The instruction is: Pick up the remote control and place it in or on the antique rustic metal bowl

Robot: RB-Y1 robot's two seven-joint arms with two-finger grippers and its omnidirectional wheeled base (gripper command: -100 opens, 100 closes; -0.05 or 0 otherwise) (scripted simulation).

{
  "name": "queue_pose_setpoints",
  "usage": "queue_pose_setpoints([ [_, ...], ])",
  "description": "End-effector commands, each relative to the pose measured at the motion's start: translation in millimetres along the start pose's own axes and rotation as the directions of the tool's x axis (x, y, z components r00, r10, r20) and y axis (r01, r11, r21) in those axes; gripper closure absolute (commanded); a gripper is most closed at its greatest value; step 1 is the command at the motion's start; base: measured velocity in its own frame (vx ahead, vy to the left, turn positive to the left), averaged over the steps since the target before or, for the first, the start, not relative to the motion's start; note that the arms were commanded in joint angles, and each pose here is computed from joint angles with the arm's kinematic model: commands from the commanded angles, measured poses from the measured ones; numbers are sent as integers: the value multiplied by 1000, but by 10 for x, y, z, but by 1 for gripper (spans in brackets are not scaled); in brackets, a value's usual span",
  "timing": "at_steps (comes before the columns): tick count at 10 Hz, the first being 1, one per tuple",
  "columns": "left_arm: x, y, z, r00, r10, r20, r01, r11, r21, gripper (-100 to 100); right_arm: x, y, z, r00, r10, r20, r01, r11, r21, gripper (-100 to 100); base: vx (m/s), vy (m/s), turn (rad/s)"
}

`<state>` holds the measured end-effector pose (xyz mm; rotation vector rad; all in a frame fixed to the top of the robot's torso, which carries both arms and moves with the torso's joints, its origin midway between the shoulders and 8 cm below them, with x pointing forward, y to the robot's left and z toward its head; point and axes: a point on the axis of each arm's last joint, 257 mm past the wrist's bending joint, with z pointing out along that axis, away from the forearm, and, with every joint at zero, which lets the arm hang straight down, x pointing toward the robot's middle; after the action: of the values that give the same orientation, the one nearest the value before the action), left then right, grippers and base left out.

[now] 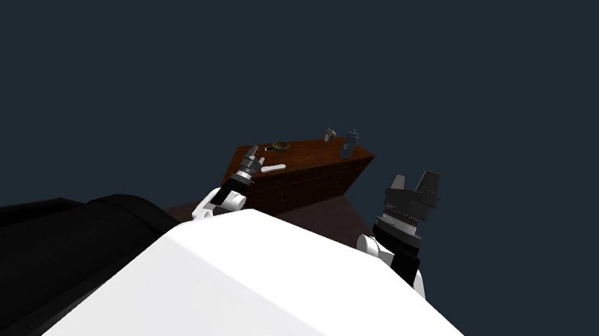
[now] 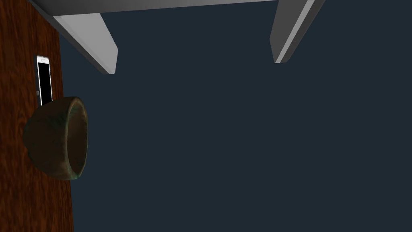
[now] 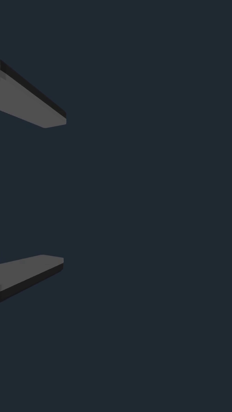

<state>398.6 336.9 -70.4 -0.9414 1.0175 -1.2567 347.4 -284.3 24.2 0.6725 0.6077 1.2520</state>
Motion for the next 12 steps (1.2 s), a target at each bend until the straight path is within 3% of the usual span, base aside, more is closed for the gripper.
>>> queue_pose_setpoints([
  [1, -122, 70, 29, 1000, -10, 5, 10, 999, -43, -100, 0, 0, 0, 1000, 0, 0, 0, 1000, 0, 0, -13, -19, -16],
  [6, -402, 290, 55, 999, -27, 38, 33, 987, -158, -100, 0, 0, 0, 1000, 0, 0, 0, 1000, 0, 0, -7, -20, -12],
  [9, -680, 400, 74, 996, -47, 74, 63, 970, -233, -100, 0, 0, 0, 1000, 0, 0, 0, 1000, 0, 0, 0, -24, -23],
  [11, -704, 476, 53, 995, -44, 85, 65, 963, -262, -100, 0, 0, 0, 1000, 0, 0, 0, 1000, 0, 0, 1, -16, -8],
  [12, -842, 507, 59, 993, -55, 105, 83, 953, -291, -100, 0, 0, 0, 1000, 0, 0, 0, 1000, 0, 0, 5, -17, -38],
])
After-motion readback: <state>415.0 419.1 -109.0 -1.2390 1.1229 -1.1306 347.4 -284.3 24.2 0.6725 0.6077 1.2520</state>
